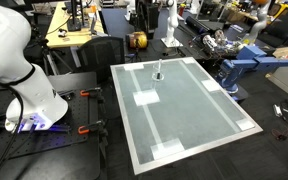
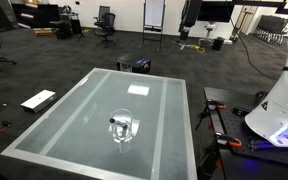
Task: Place the marker on the table
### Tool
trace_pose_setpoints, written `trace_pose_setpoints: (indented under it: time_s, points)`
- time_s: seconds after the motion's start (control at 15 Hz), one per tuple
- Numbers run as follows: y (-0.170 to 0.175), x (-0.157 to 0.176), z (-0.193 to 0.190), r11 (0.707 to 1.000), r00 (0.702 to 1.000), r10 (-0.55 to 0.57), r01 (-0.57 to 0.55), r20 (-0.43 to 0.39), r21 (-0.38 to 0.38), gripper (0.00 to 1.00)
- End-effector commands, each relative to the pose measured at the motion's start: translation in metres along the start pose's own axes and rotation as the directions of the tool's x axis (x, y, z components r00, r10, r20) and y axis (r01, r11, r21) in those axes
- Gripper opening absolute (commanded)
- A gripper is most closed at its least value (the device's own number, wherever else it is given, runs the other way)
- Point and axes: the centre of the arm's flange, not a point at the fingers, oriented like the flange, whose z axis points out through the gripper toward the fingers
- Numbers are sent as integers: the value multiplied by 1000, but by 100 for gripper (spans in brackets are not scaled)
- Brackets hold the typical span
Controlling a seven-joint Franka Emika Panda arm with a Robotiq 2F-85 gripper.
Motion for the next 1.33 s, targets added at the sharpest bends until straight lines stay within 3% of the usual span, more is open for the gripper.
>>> trace_pose_setpoints:
  time_s: [0.0, 0.2, 0.47, 0.67, 0.87, 1.27]
  points:
    - [-1, 33, 2, 996, 991, -89, 90, -96, 7, 100]
    - [3, 47, 7, 978, 967, -191, 201, -172, 47, 100]
    - [10, 62, 19, 921, 907, -331, 371, -262, 121, 100]
    - [13, 67, 31, 843, 837, -450, 513, -312, 163, 100]
    - [12, 72, 44, 743, 749, -537, 638, -389, 203, 100]
    - [12, 88, 79, 589, 611, -624, 777, -486, 222, 100]
